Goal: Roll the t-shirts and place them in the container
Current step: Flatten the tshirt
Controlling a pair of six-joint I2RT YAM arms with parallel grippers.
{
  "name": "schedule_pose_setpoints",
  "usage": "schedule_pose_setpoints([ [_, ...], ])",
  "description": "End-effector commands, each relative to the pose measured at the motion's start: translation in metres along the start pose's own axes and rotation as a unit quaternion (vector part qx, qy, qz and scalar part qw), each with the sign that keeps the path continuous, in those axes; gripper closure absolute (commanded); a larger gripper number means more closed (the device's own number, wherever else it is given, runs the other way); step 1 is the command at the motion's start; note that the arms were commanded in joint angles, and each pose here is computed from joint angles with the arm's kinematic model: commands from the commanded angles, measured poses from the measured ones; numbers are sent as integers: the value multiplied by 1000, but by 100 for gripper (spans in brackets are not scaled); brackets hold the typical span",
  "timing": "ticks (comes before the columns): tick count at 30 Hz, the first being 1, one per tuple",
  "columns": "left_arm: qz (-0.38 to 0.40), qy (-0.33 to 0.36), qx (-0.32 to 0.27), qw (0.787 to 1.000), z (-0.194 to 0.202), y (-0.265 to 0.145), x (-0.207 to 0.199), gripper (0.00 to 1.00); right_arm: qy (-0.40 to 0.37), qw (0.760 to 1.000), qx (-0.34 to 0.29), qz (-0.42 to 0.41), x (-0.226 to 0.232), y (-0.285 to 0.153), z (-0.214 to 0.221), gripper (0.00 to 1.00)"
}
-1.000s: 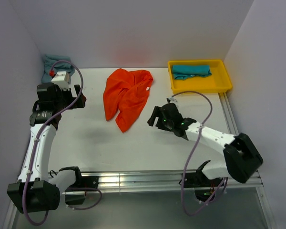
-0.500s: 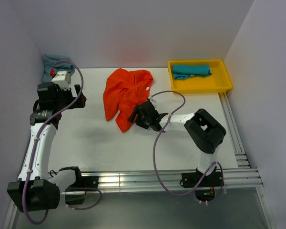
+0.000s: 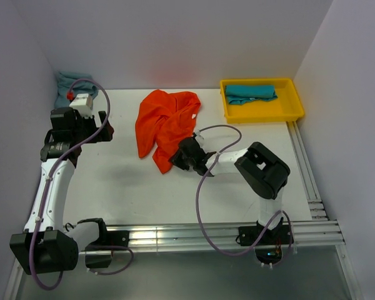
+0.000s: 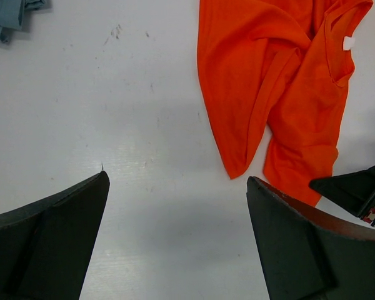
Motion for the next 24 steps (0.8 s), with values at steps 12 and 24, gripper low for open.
schedule_pose_setpoints([
  [12, 77, 24, 75, 994, 6, 34, -12, 10, -39, 986, -123, 108, -10, -116, -49, 100],
  [24, 64, 155, 211, 963, 101, 114, -45, 29, -47, 966, -163, 193, -53, -178, -57, 100],
])
Point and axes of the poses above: each gripper's point midway between its finger pads, its own y axis out along the fingers, its own x axis along the line the jaws close on, z = x × y, the point moved 8 cm from there along -y, back along the fingers, and after that the axes turned 14 degrees about -y, right-handed, at the moved point
